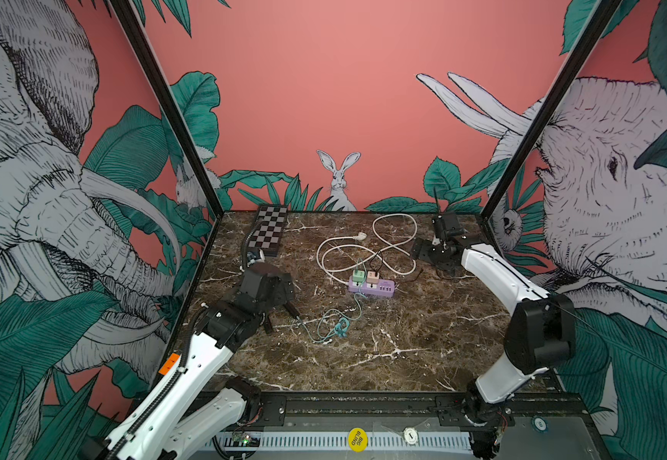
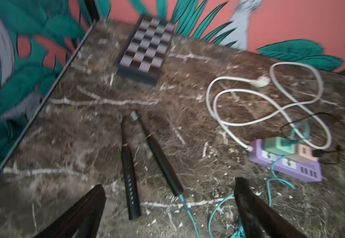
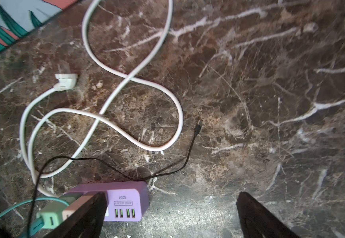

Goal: Charge the electric toothbrush
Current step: Pick up the charging cable from the center of the board, then pick up the electric toothbrush from the center of the board.

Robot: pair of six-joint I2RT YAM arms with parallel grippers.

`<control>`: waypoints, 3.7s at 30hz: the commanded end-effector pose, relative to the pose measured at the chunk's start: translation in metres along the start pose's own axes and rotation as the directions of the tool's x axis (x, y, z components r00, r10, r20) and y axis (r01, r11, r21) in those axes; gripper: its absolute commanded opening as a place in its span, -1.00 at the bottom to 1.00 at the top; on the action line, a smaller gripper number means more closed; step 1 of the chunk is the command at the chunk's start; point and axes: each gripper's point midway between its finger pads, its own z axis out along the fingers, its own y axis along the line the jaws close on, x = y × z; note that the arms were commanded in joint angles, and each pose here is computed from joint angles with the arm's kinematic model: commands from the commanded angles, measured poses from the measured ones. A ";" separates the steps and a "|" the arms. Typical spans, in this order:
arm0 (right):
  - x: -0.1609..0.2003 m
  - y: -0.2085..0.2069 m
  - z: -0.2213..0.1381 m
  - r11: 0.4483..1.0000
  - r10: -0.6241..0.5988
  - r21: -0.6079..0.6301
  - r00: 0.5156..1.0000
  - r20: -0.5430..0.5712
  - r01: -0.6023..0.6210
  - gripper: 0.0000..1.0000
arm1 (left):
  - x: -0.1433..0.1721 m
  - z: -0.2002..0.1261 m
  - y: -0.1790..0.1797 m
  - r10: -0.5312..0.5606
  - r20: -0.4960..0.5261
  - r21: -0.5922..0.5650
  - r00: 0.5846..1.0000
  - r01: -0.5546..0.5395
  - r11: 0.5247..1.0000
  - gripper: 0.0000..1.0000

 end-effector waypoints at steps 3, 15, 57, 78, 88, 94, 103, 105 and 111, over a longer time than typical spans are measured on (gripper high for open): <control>0.018 -0.010 0.030 0.987 0.158 0.032 0.986 -0.049 -0.157 0.60 | 0.064 0.034 0.035 -0.190 -0.301 -0.094 0.934 0.170 0.981 0.99; 0.005 -0.020 0.074 0.959 0.242 0.156 0.970 -0.018 -0.236 0.08 | 0.086 0.062 0.062 -0.253 -0.369 -0.195 0.895 0.191 0.962 0.99; 0.032 -0.043 0.118 0.929 0.263 0.290 0.961 -0.082 -0.230 -0.71 | 0.104 0.079 0.073 -0.276 -0.426 -0.239 0.862 0.187 0.953 0.98; -0.026 0.004 0.007 0.997 -0.001 0.081 0.992 0.123 -0.009 -1.00 | 0.119 0.076 0.086 -0.306 -0.498 -0.334 0.811 0.146 0.931 0.98; -0.040 0.018 -0.131 0.965 -0.252 0.047 0.852 0.459 0.260 -1.00 | 0.140 0.075 0.097 -0.363 -0.498 -0.393 0.788 0.168 0.904 0.88; -0.031 0.050 -0.183 0.911 -0.275 -0.107 0.779 0.563 0.398 -1.00 | 0.142 0.092 0.099 -0.389 -0.474 -0.415 0.790 0.189 0.890 0.79; -0.013 0.074 -0.225 0.838 -0.291 -0.182 0.705 0.647 0.514 -1.00 | 0.137 0.113 0.090 -0.420 -0.420 -0.370 0.805 0.271 0.889 0.65; -0.007 0.080 -0.226 0.815 -0.303 -0.205 0.701 0.645 0.541 -1.00 | 0.139 0.117 0.087 -0.424 -0.425 -0.363 0.800 0.278 0.889 0.62; 0.019 0.102 -0.225 0.734 -0.372 -0.253 0.685 0.627 0.631 -1.00 | 0.136 0.122 0.084 -0.398 -0.418 -0.326 0.817 0.274 0.905 0.50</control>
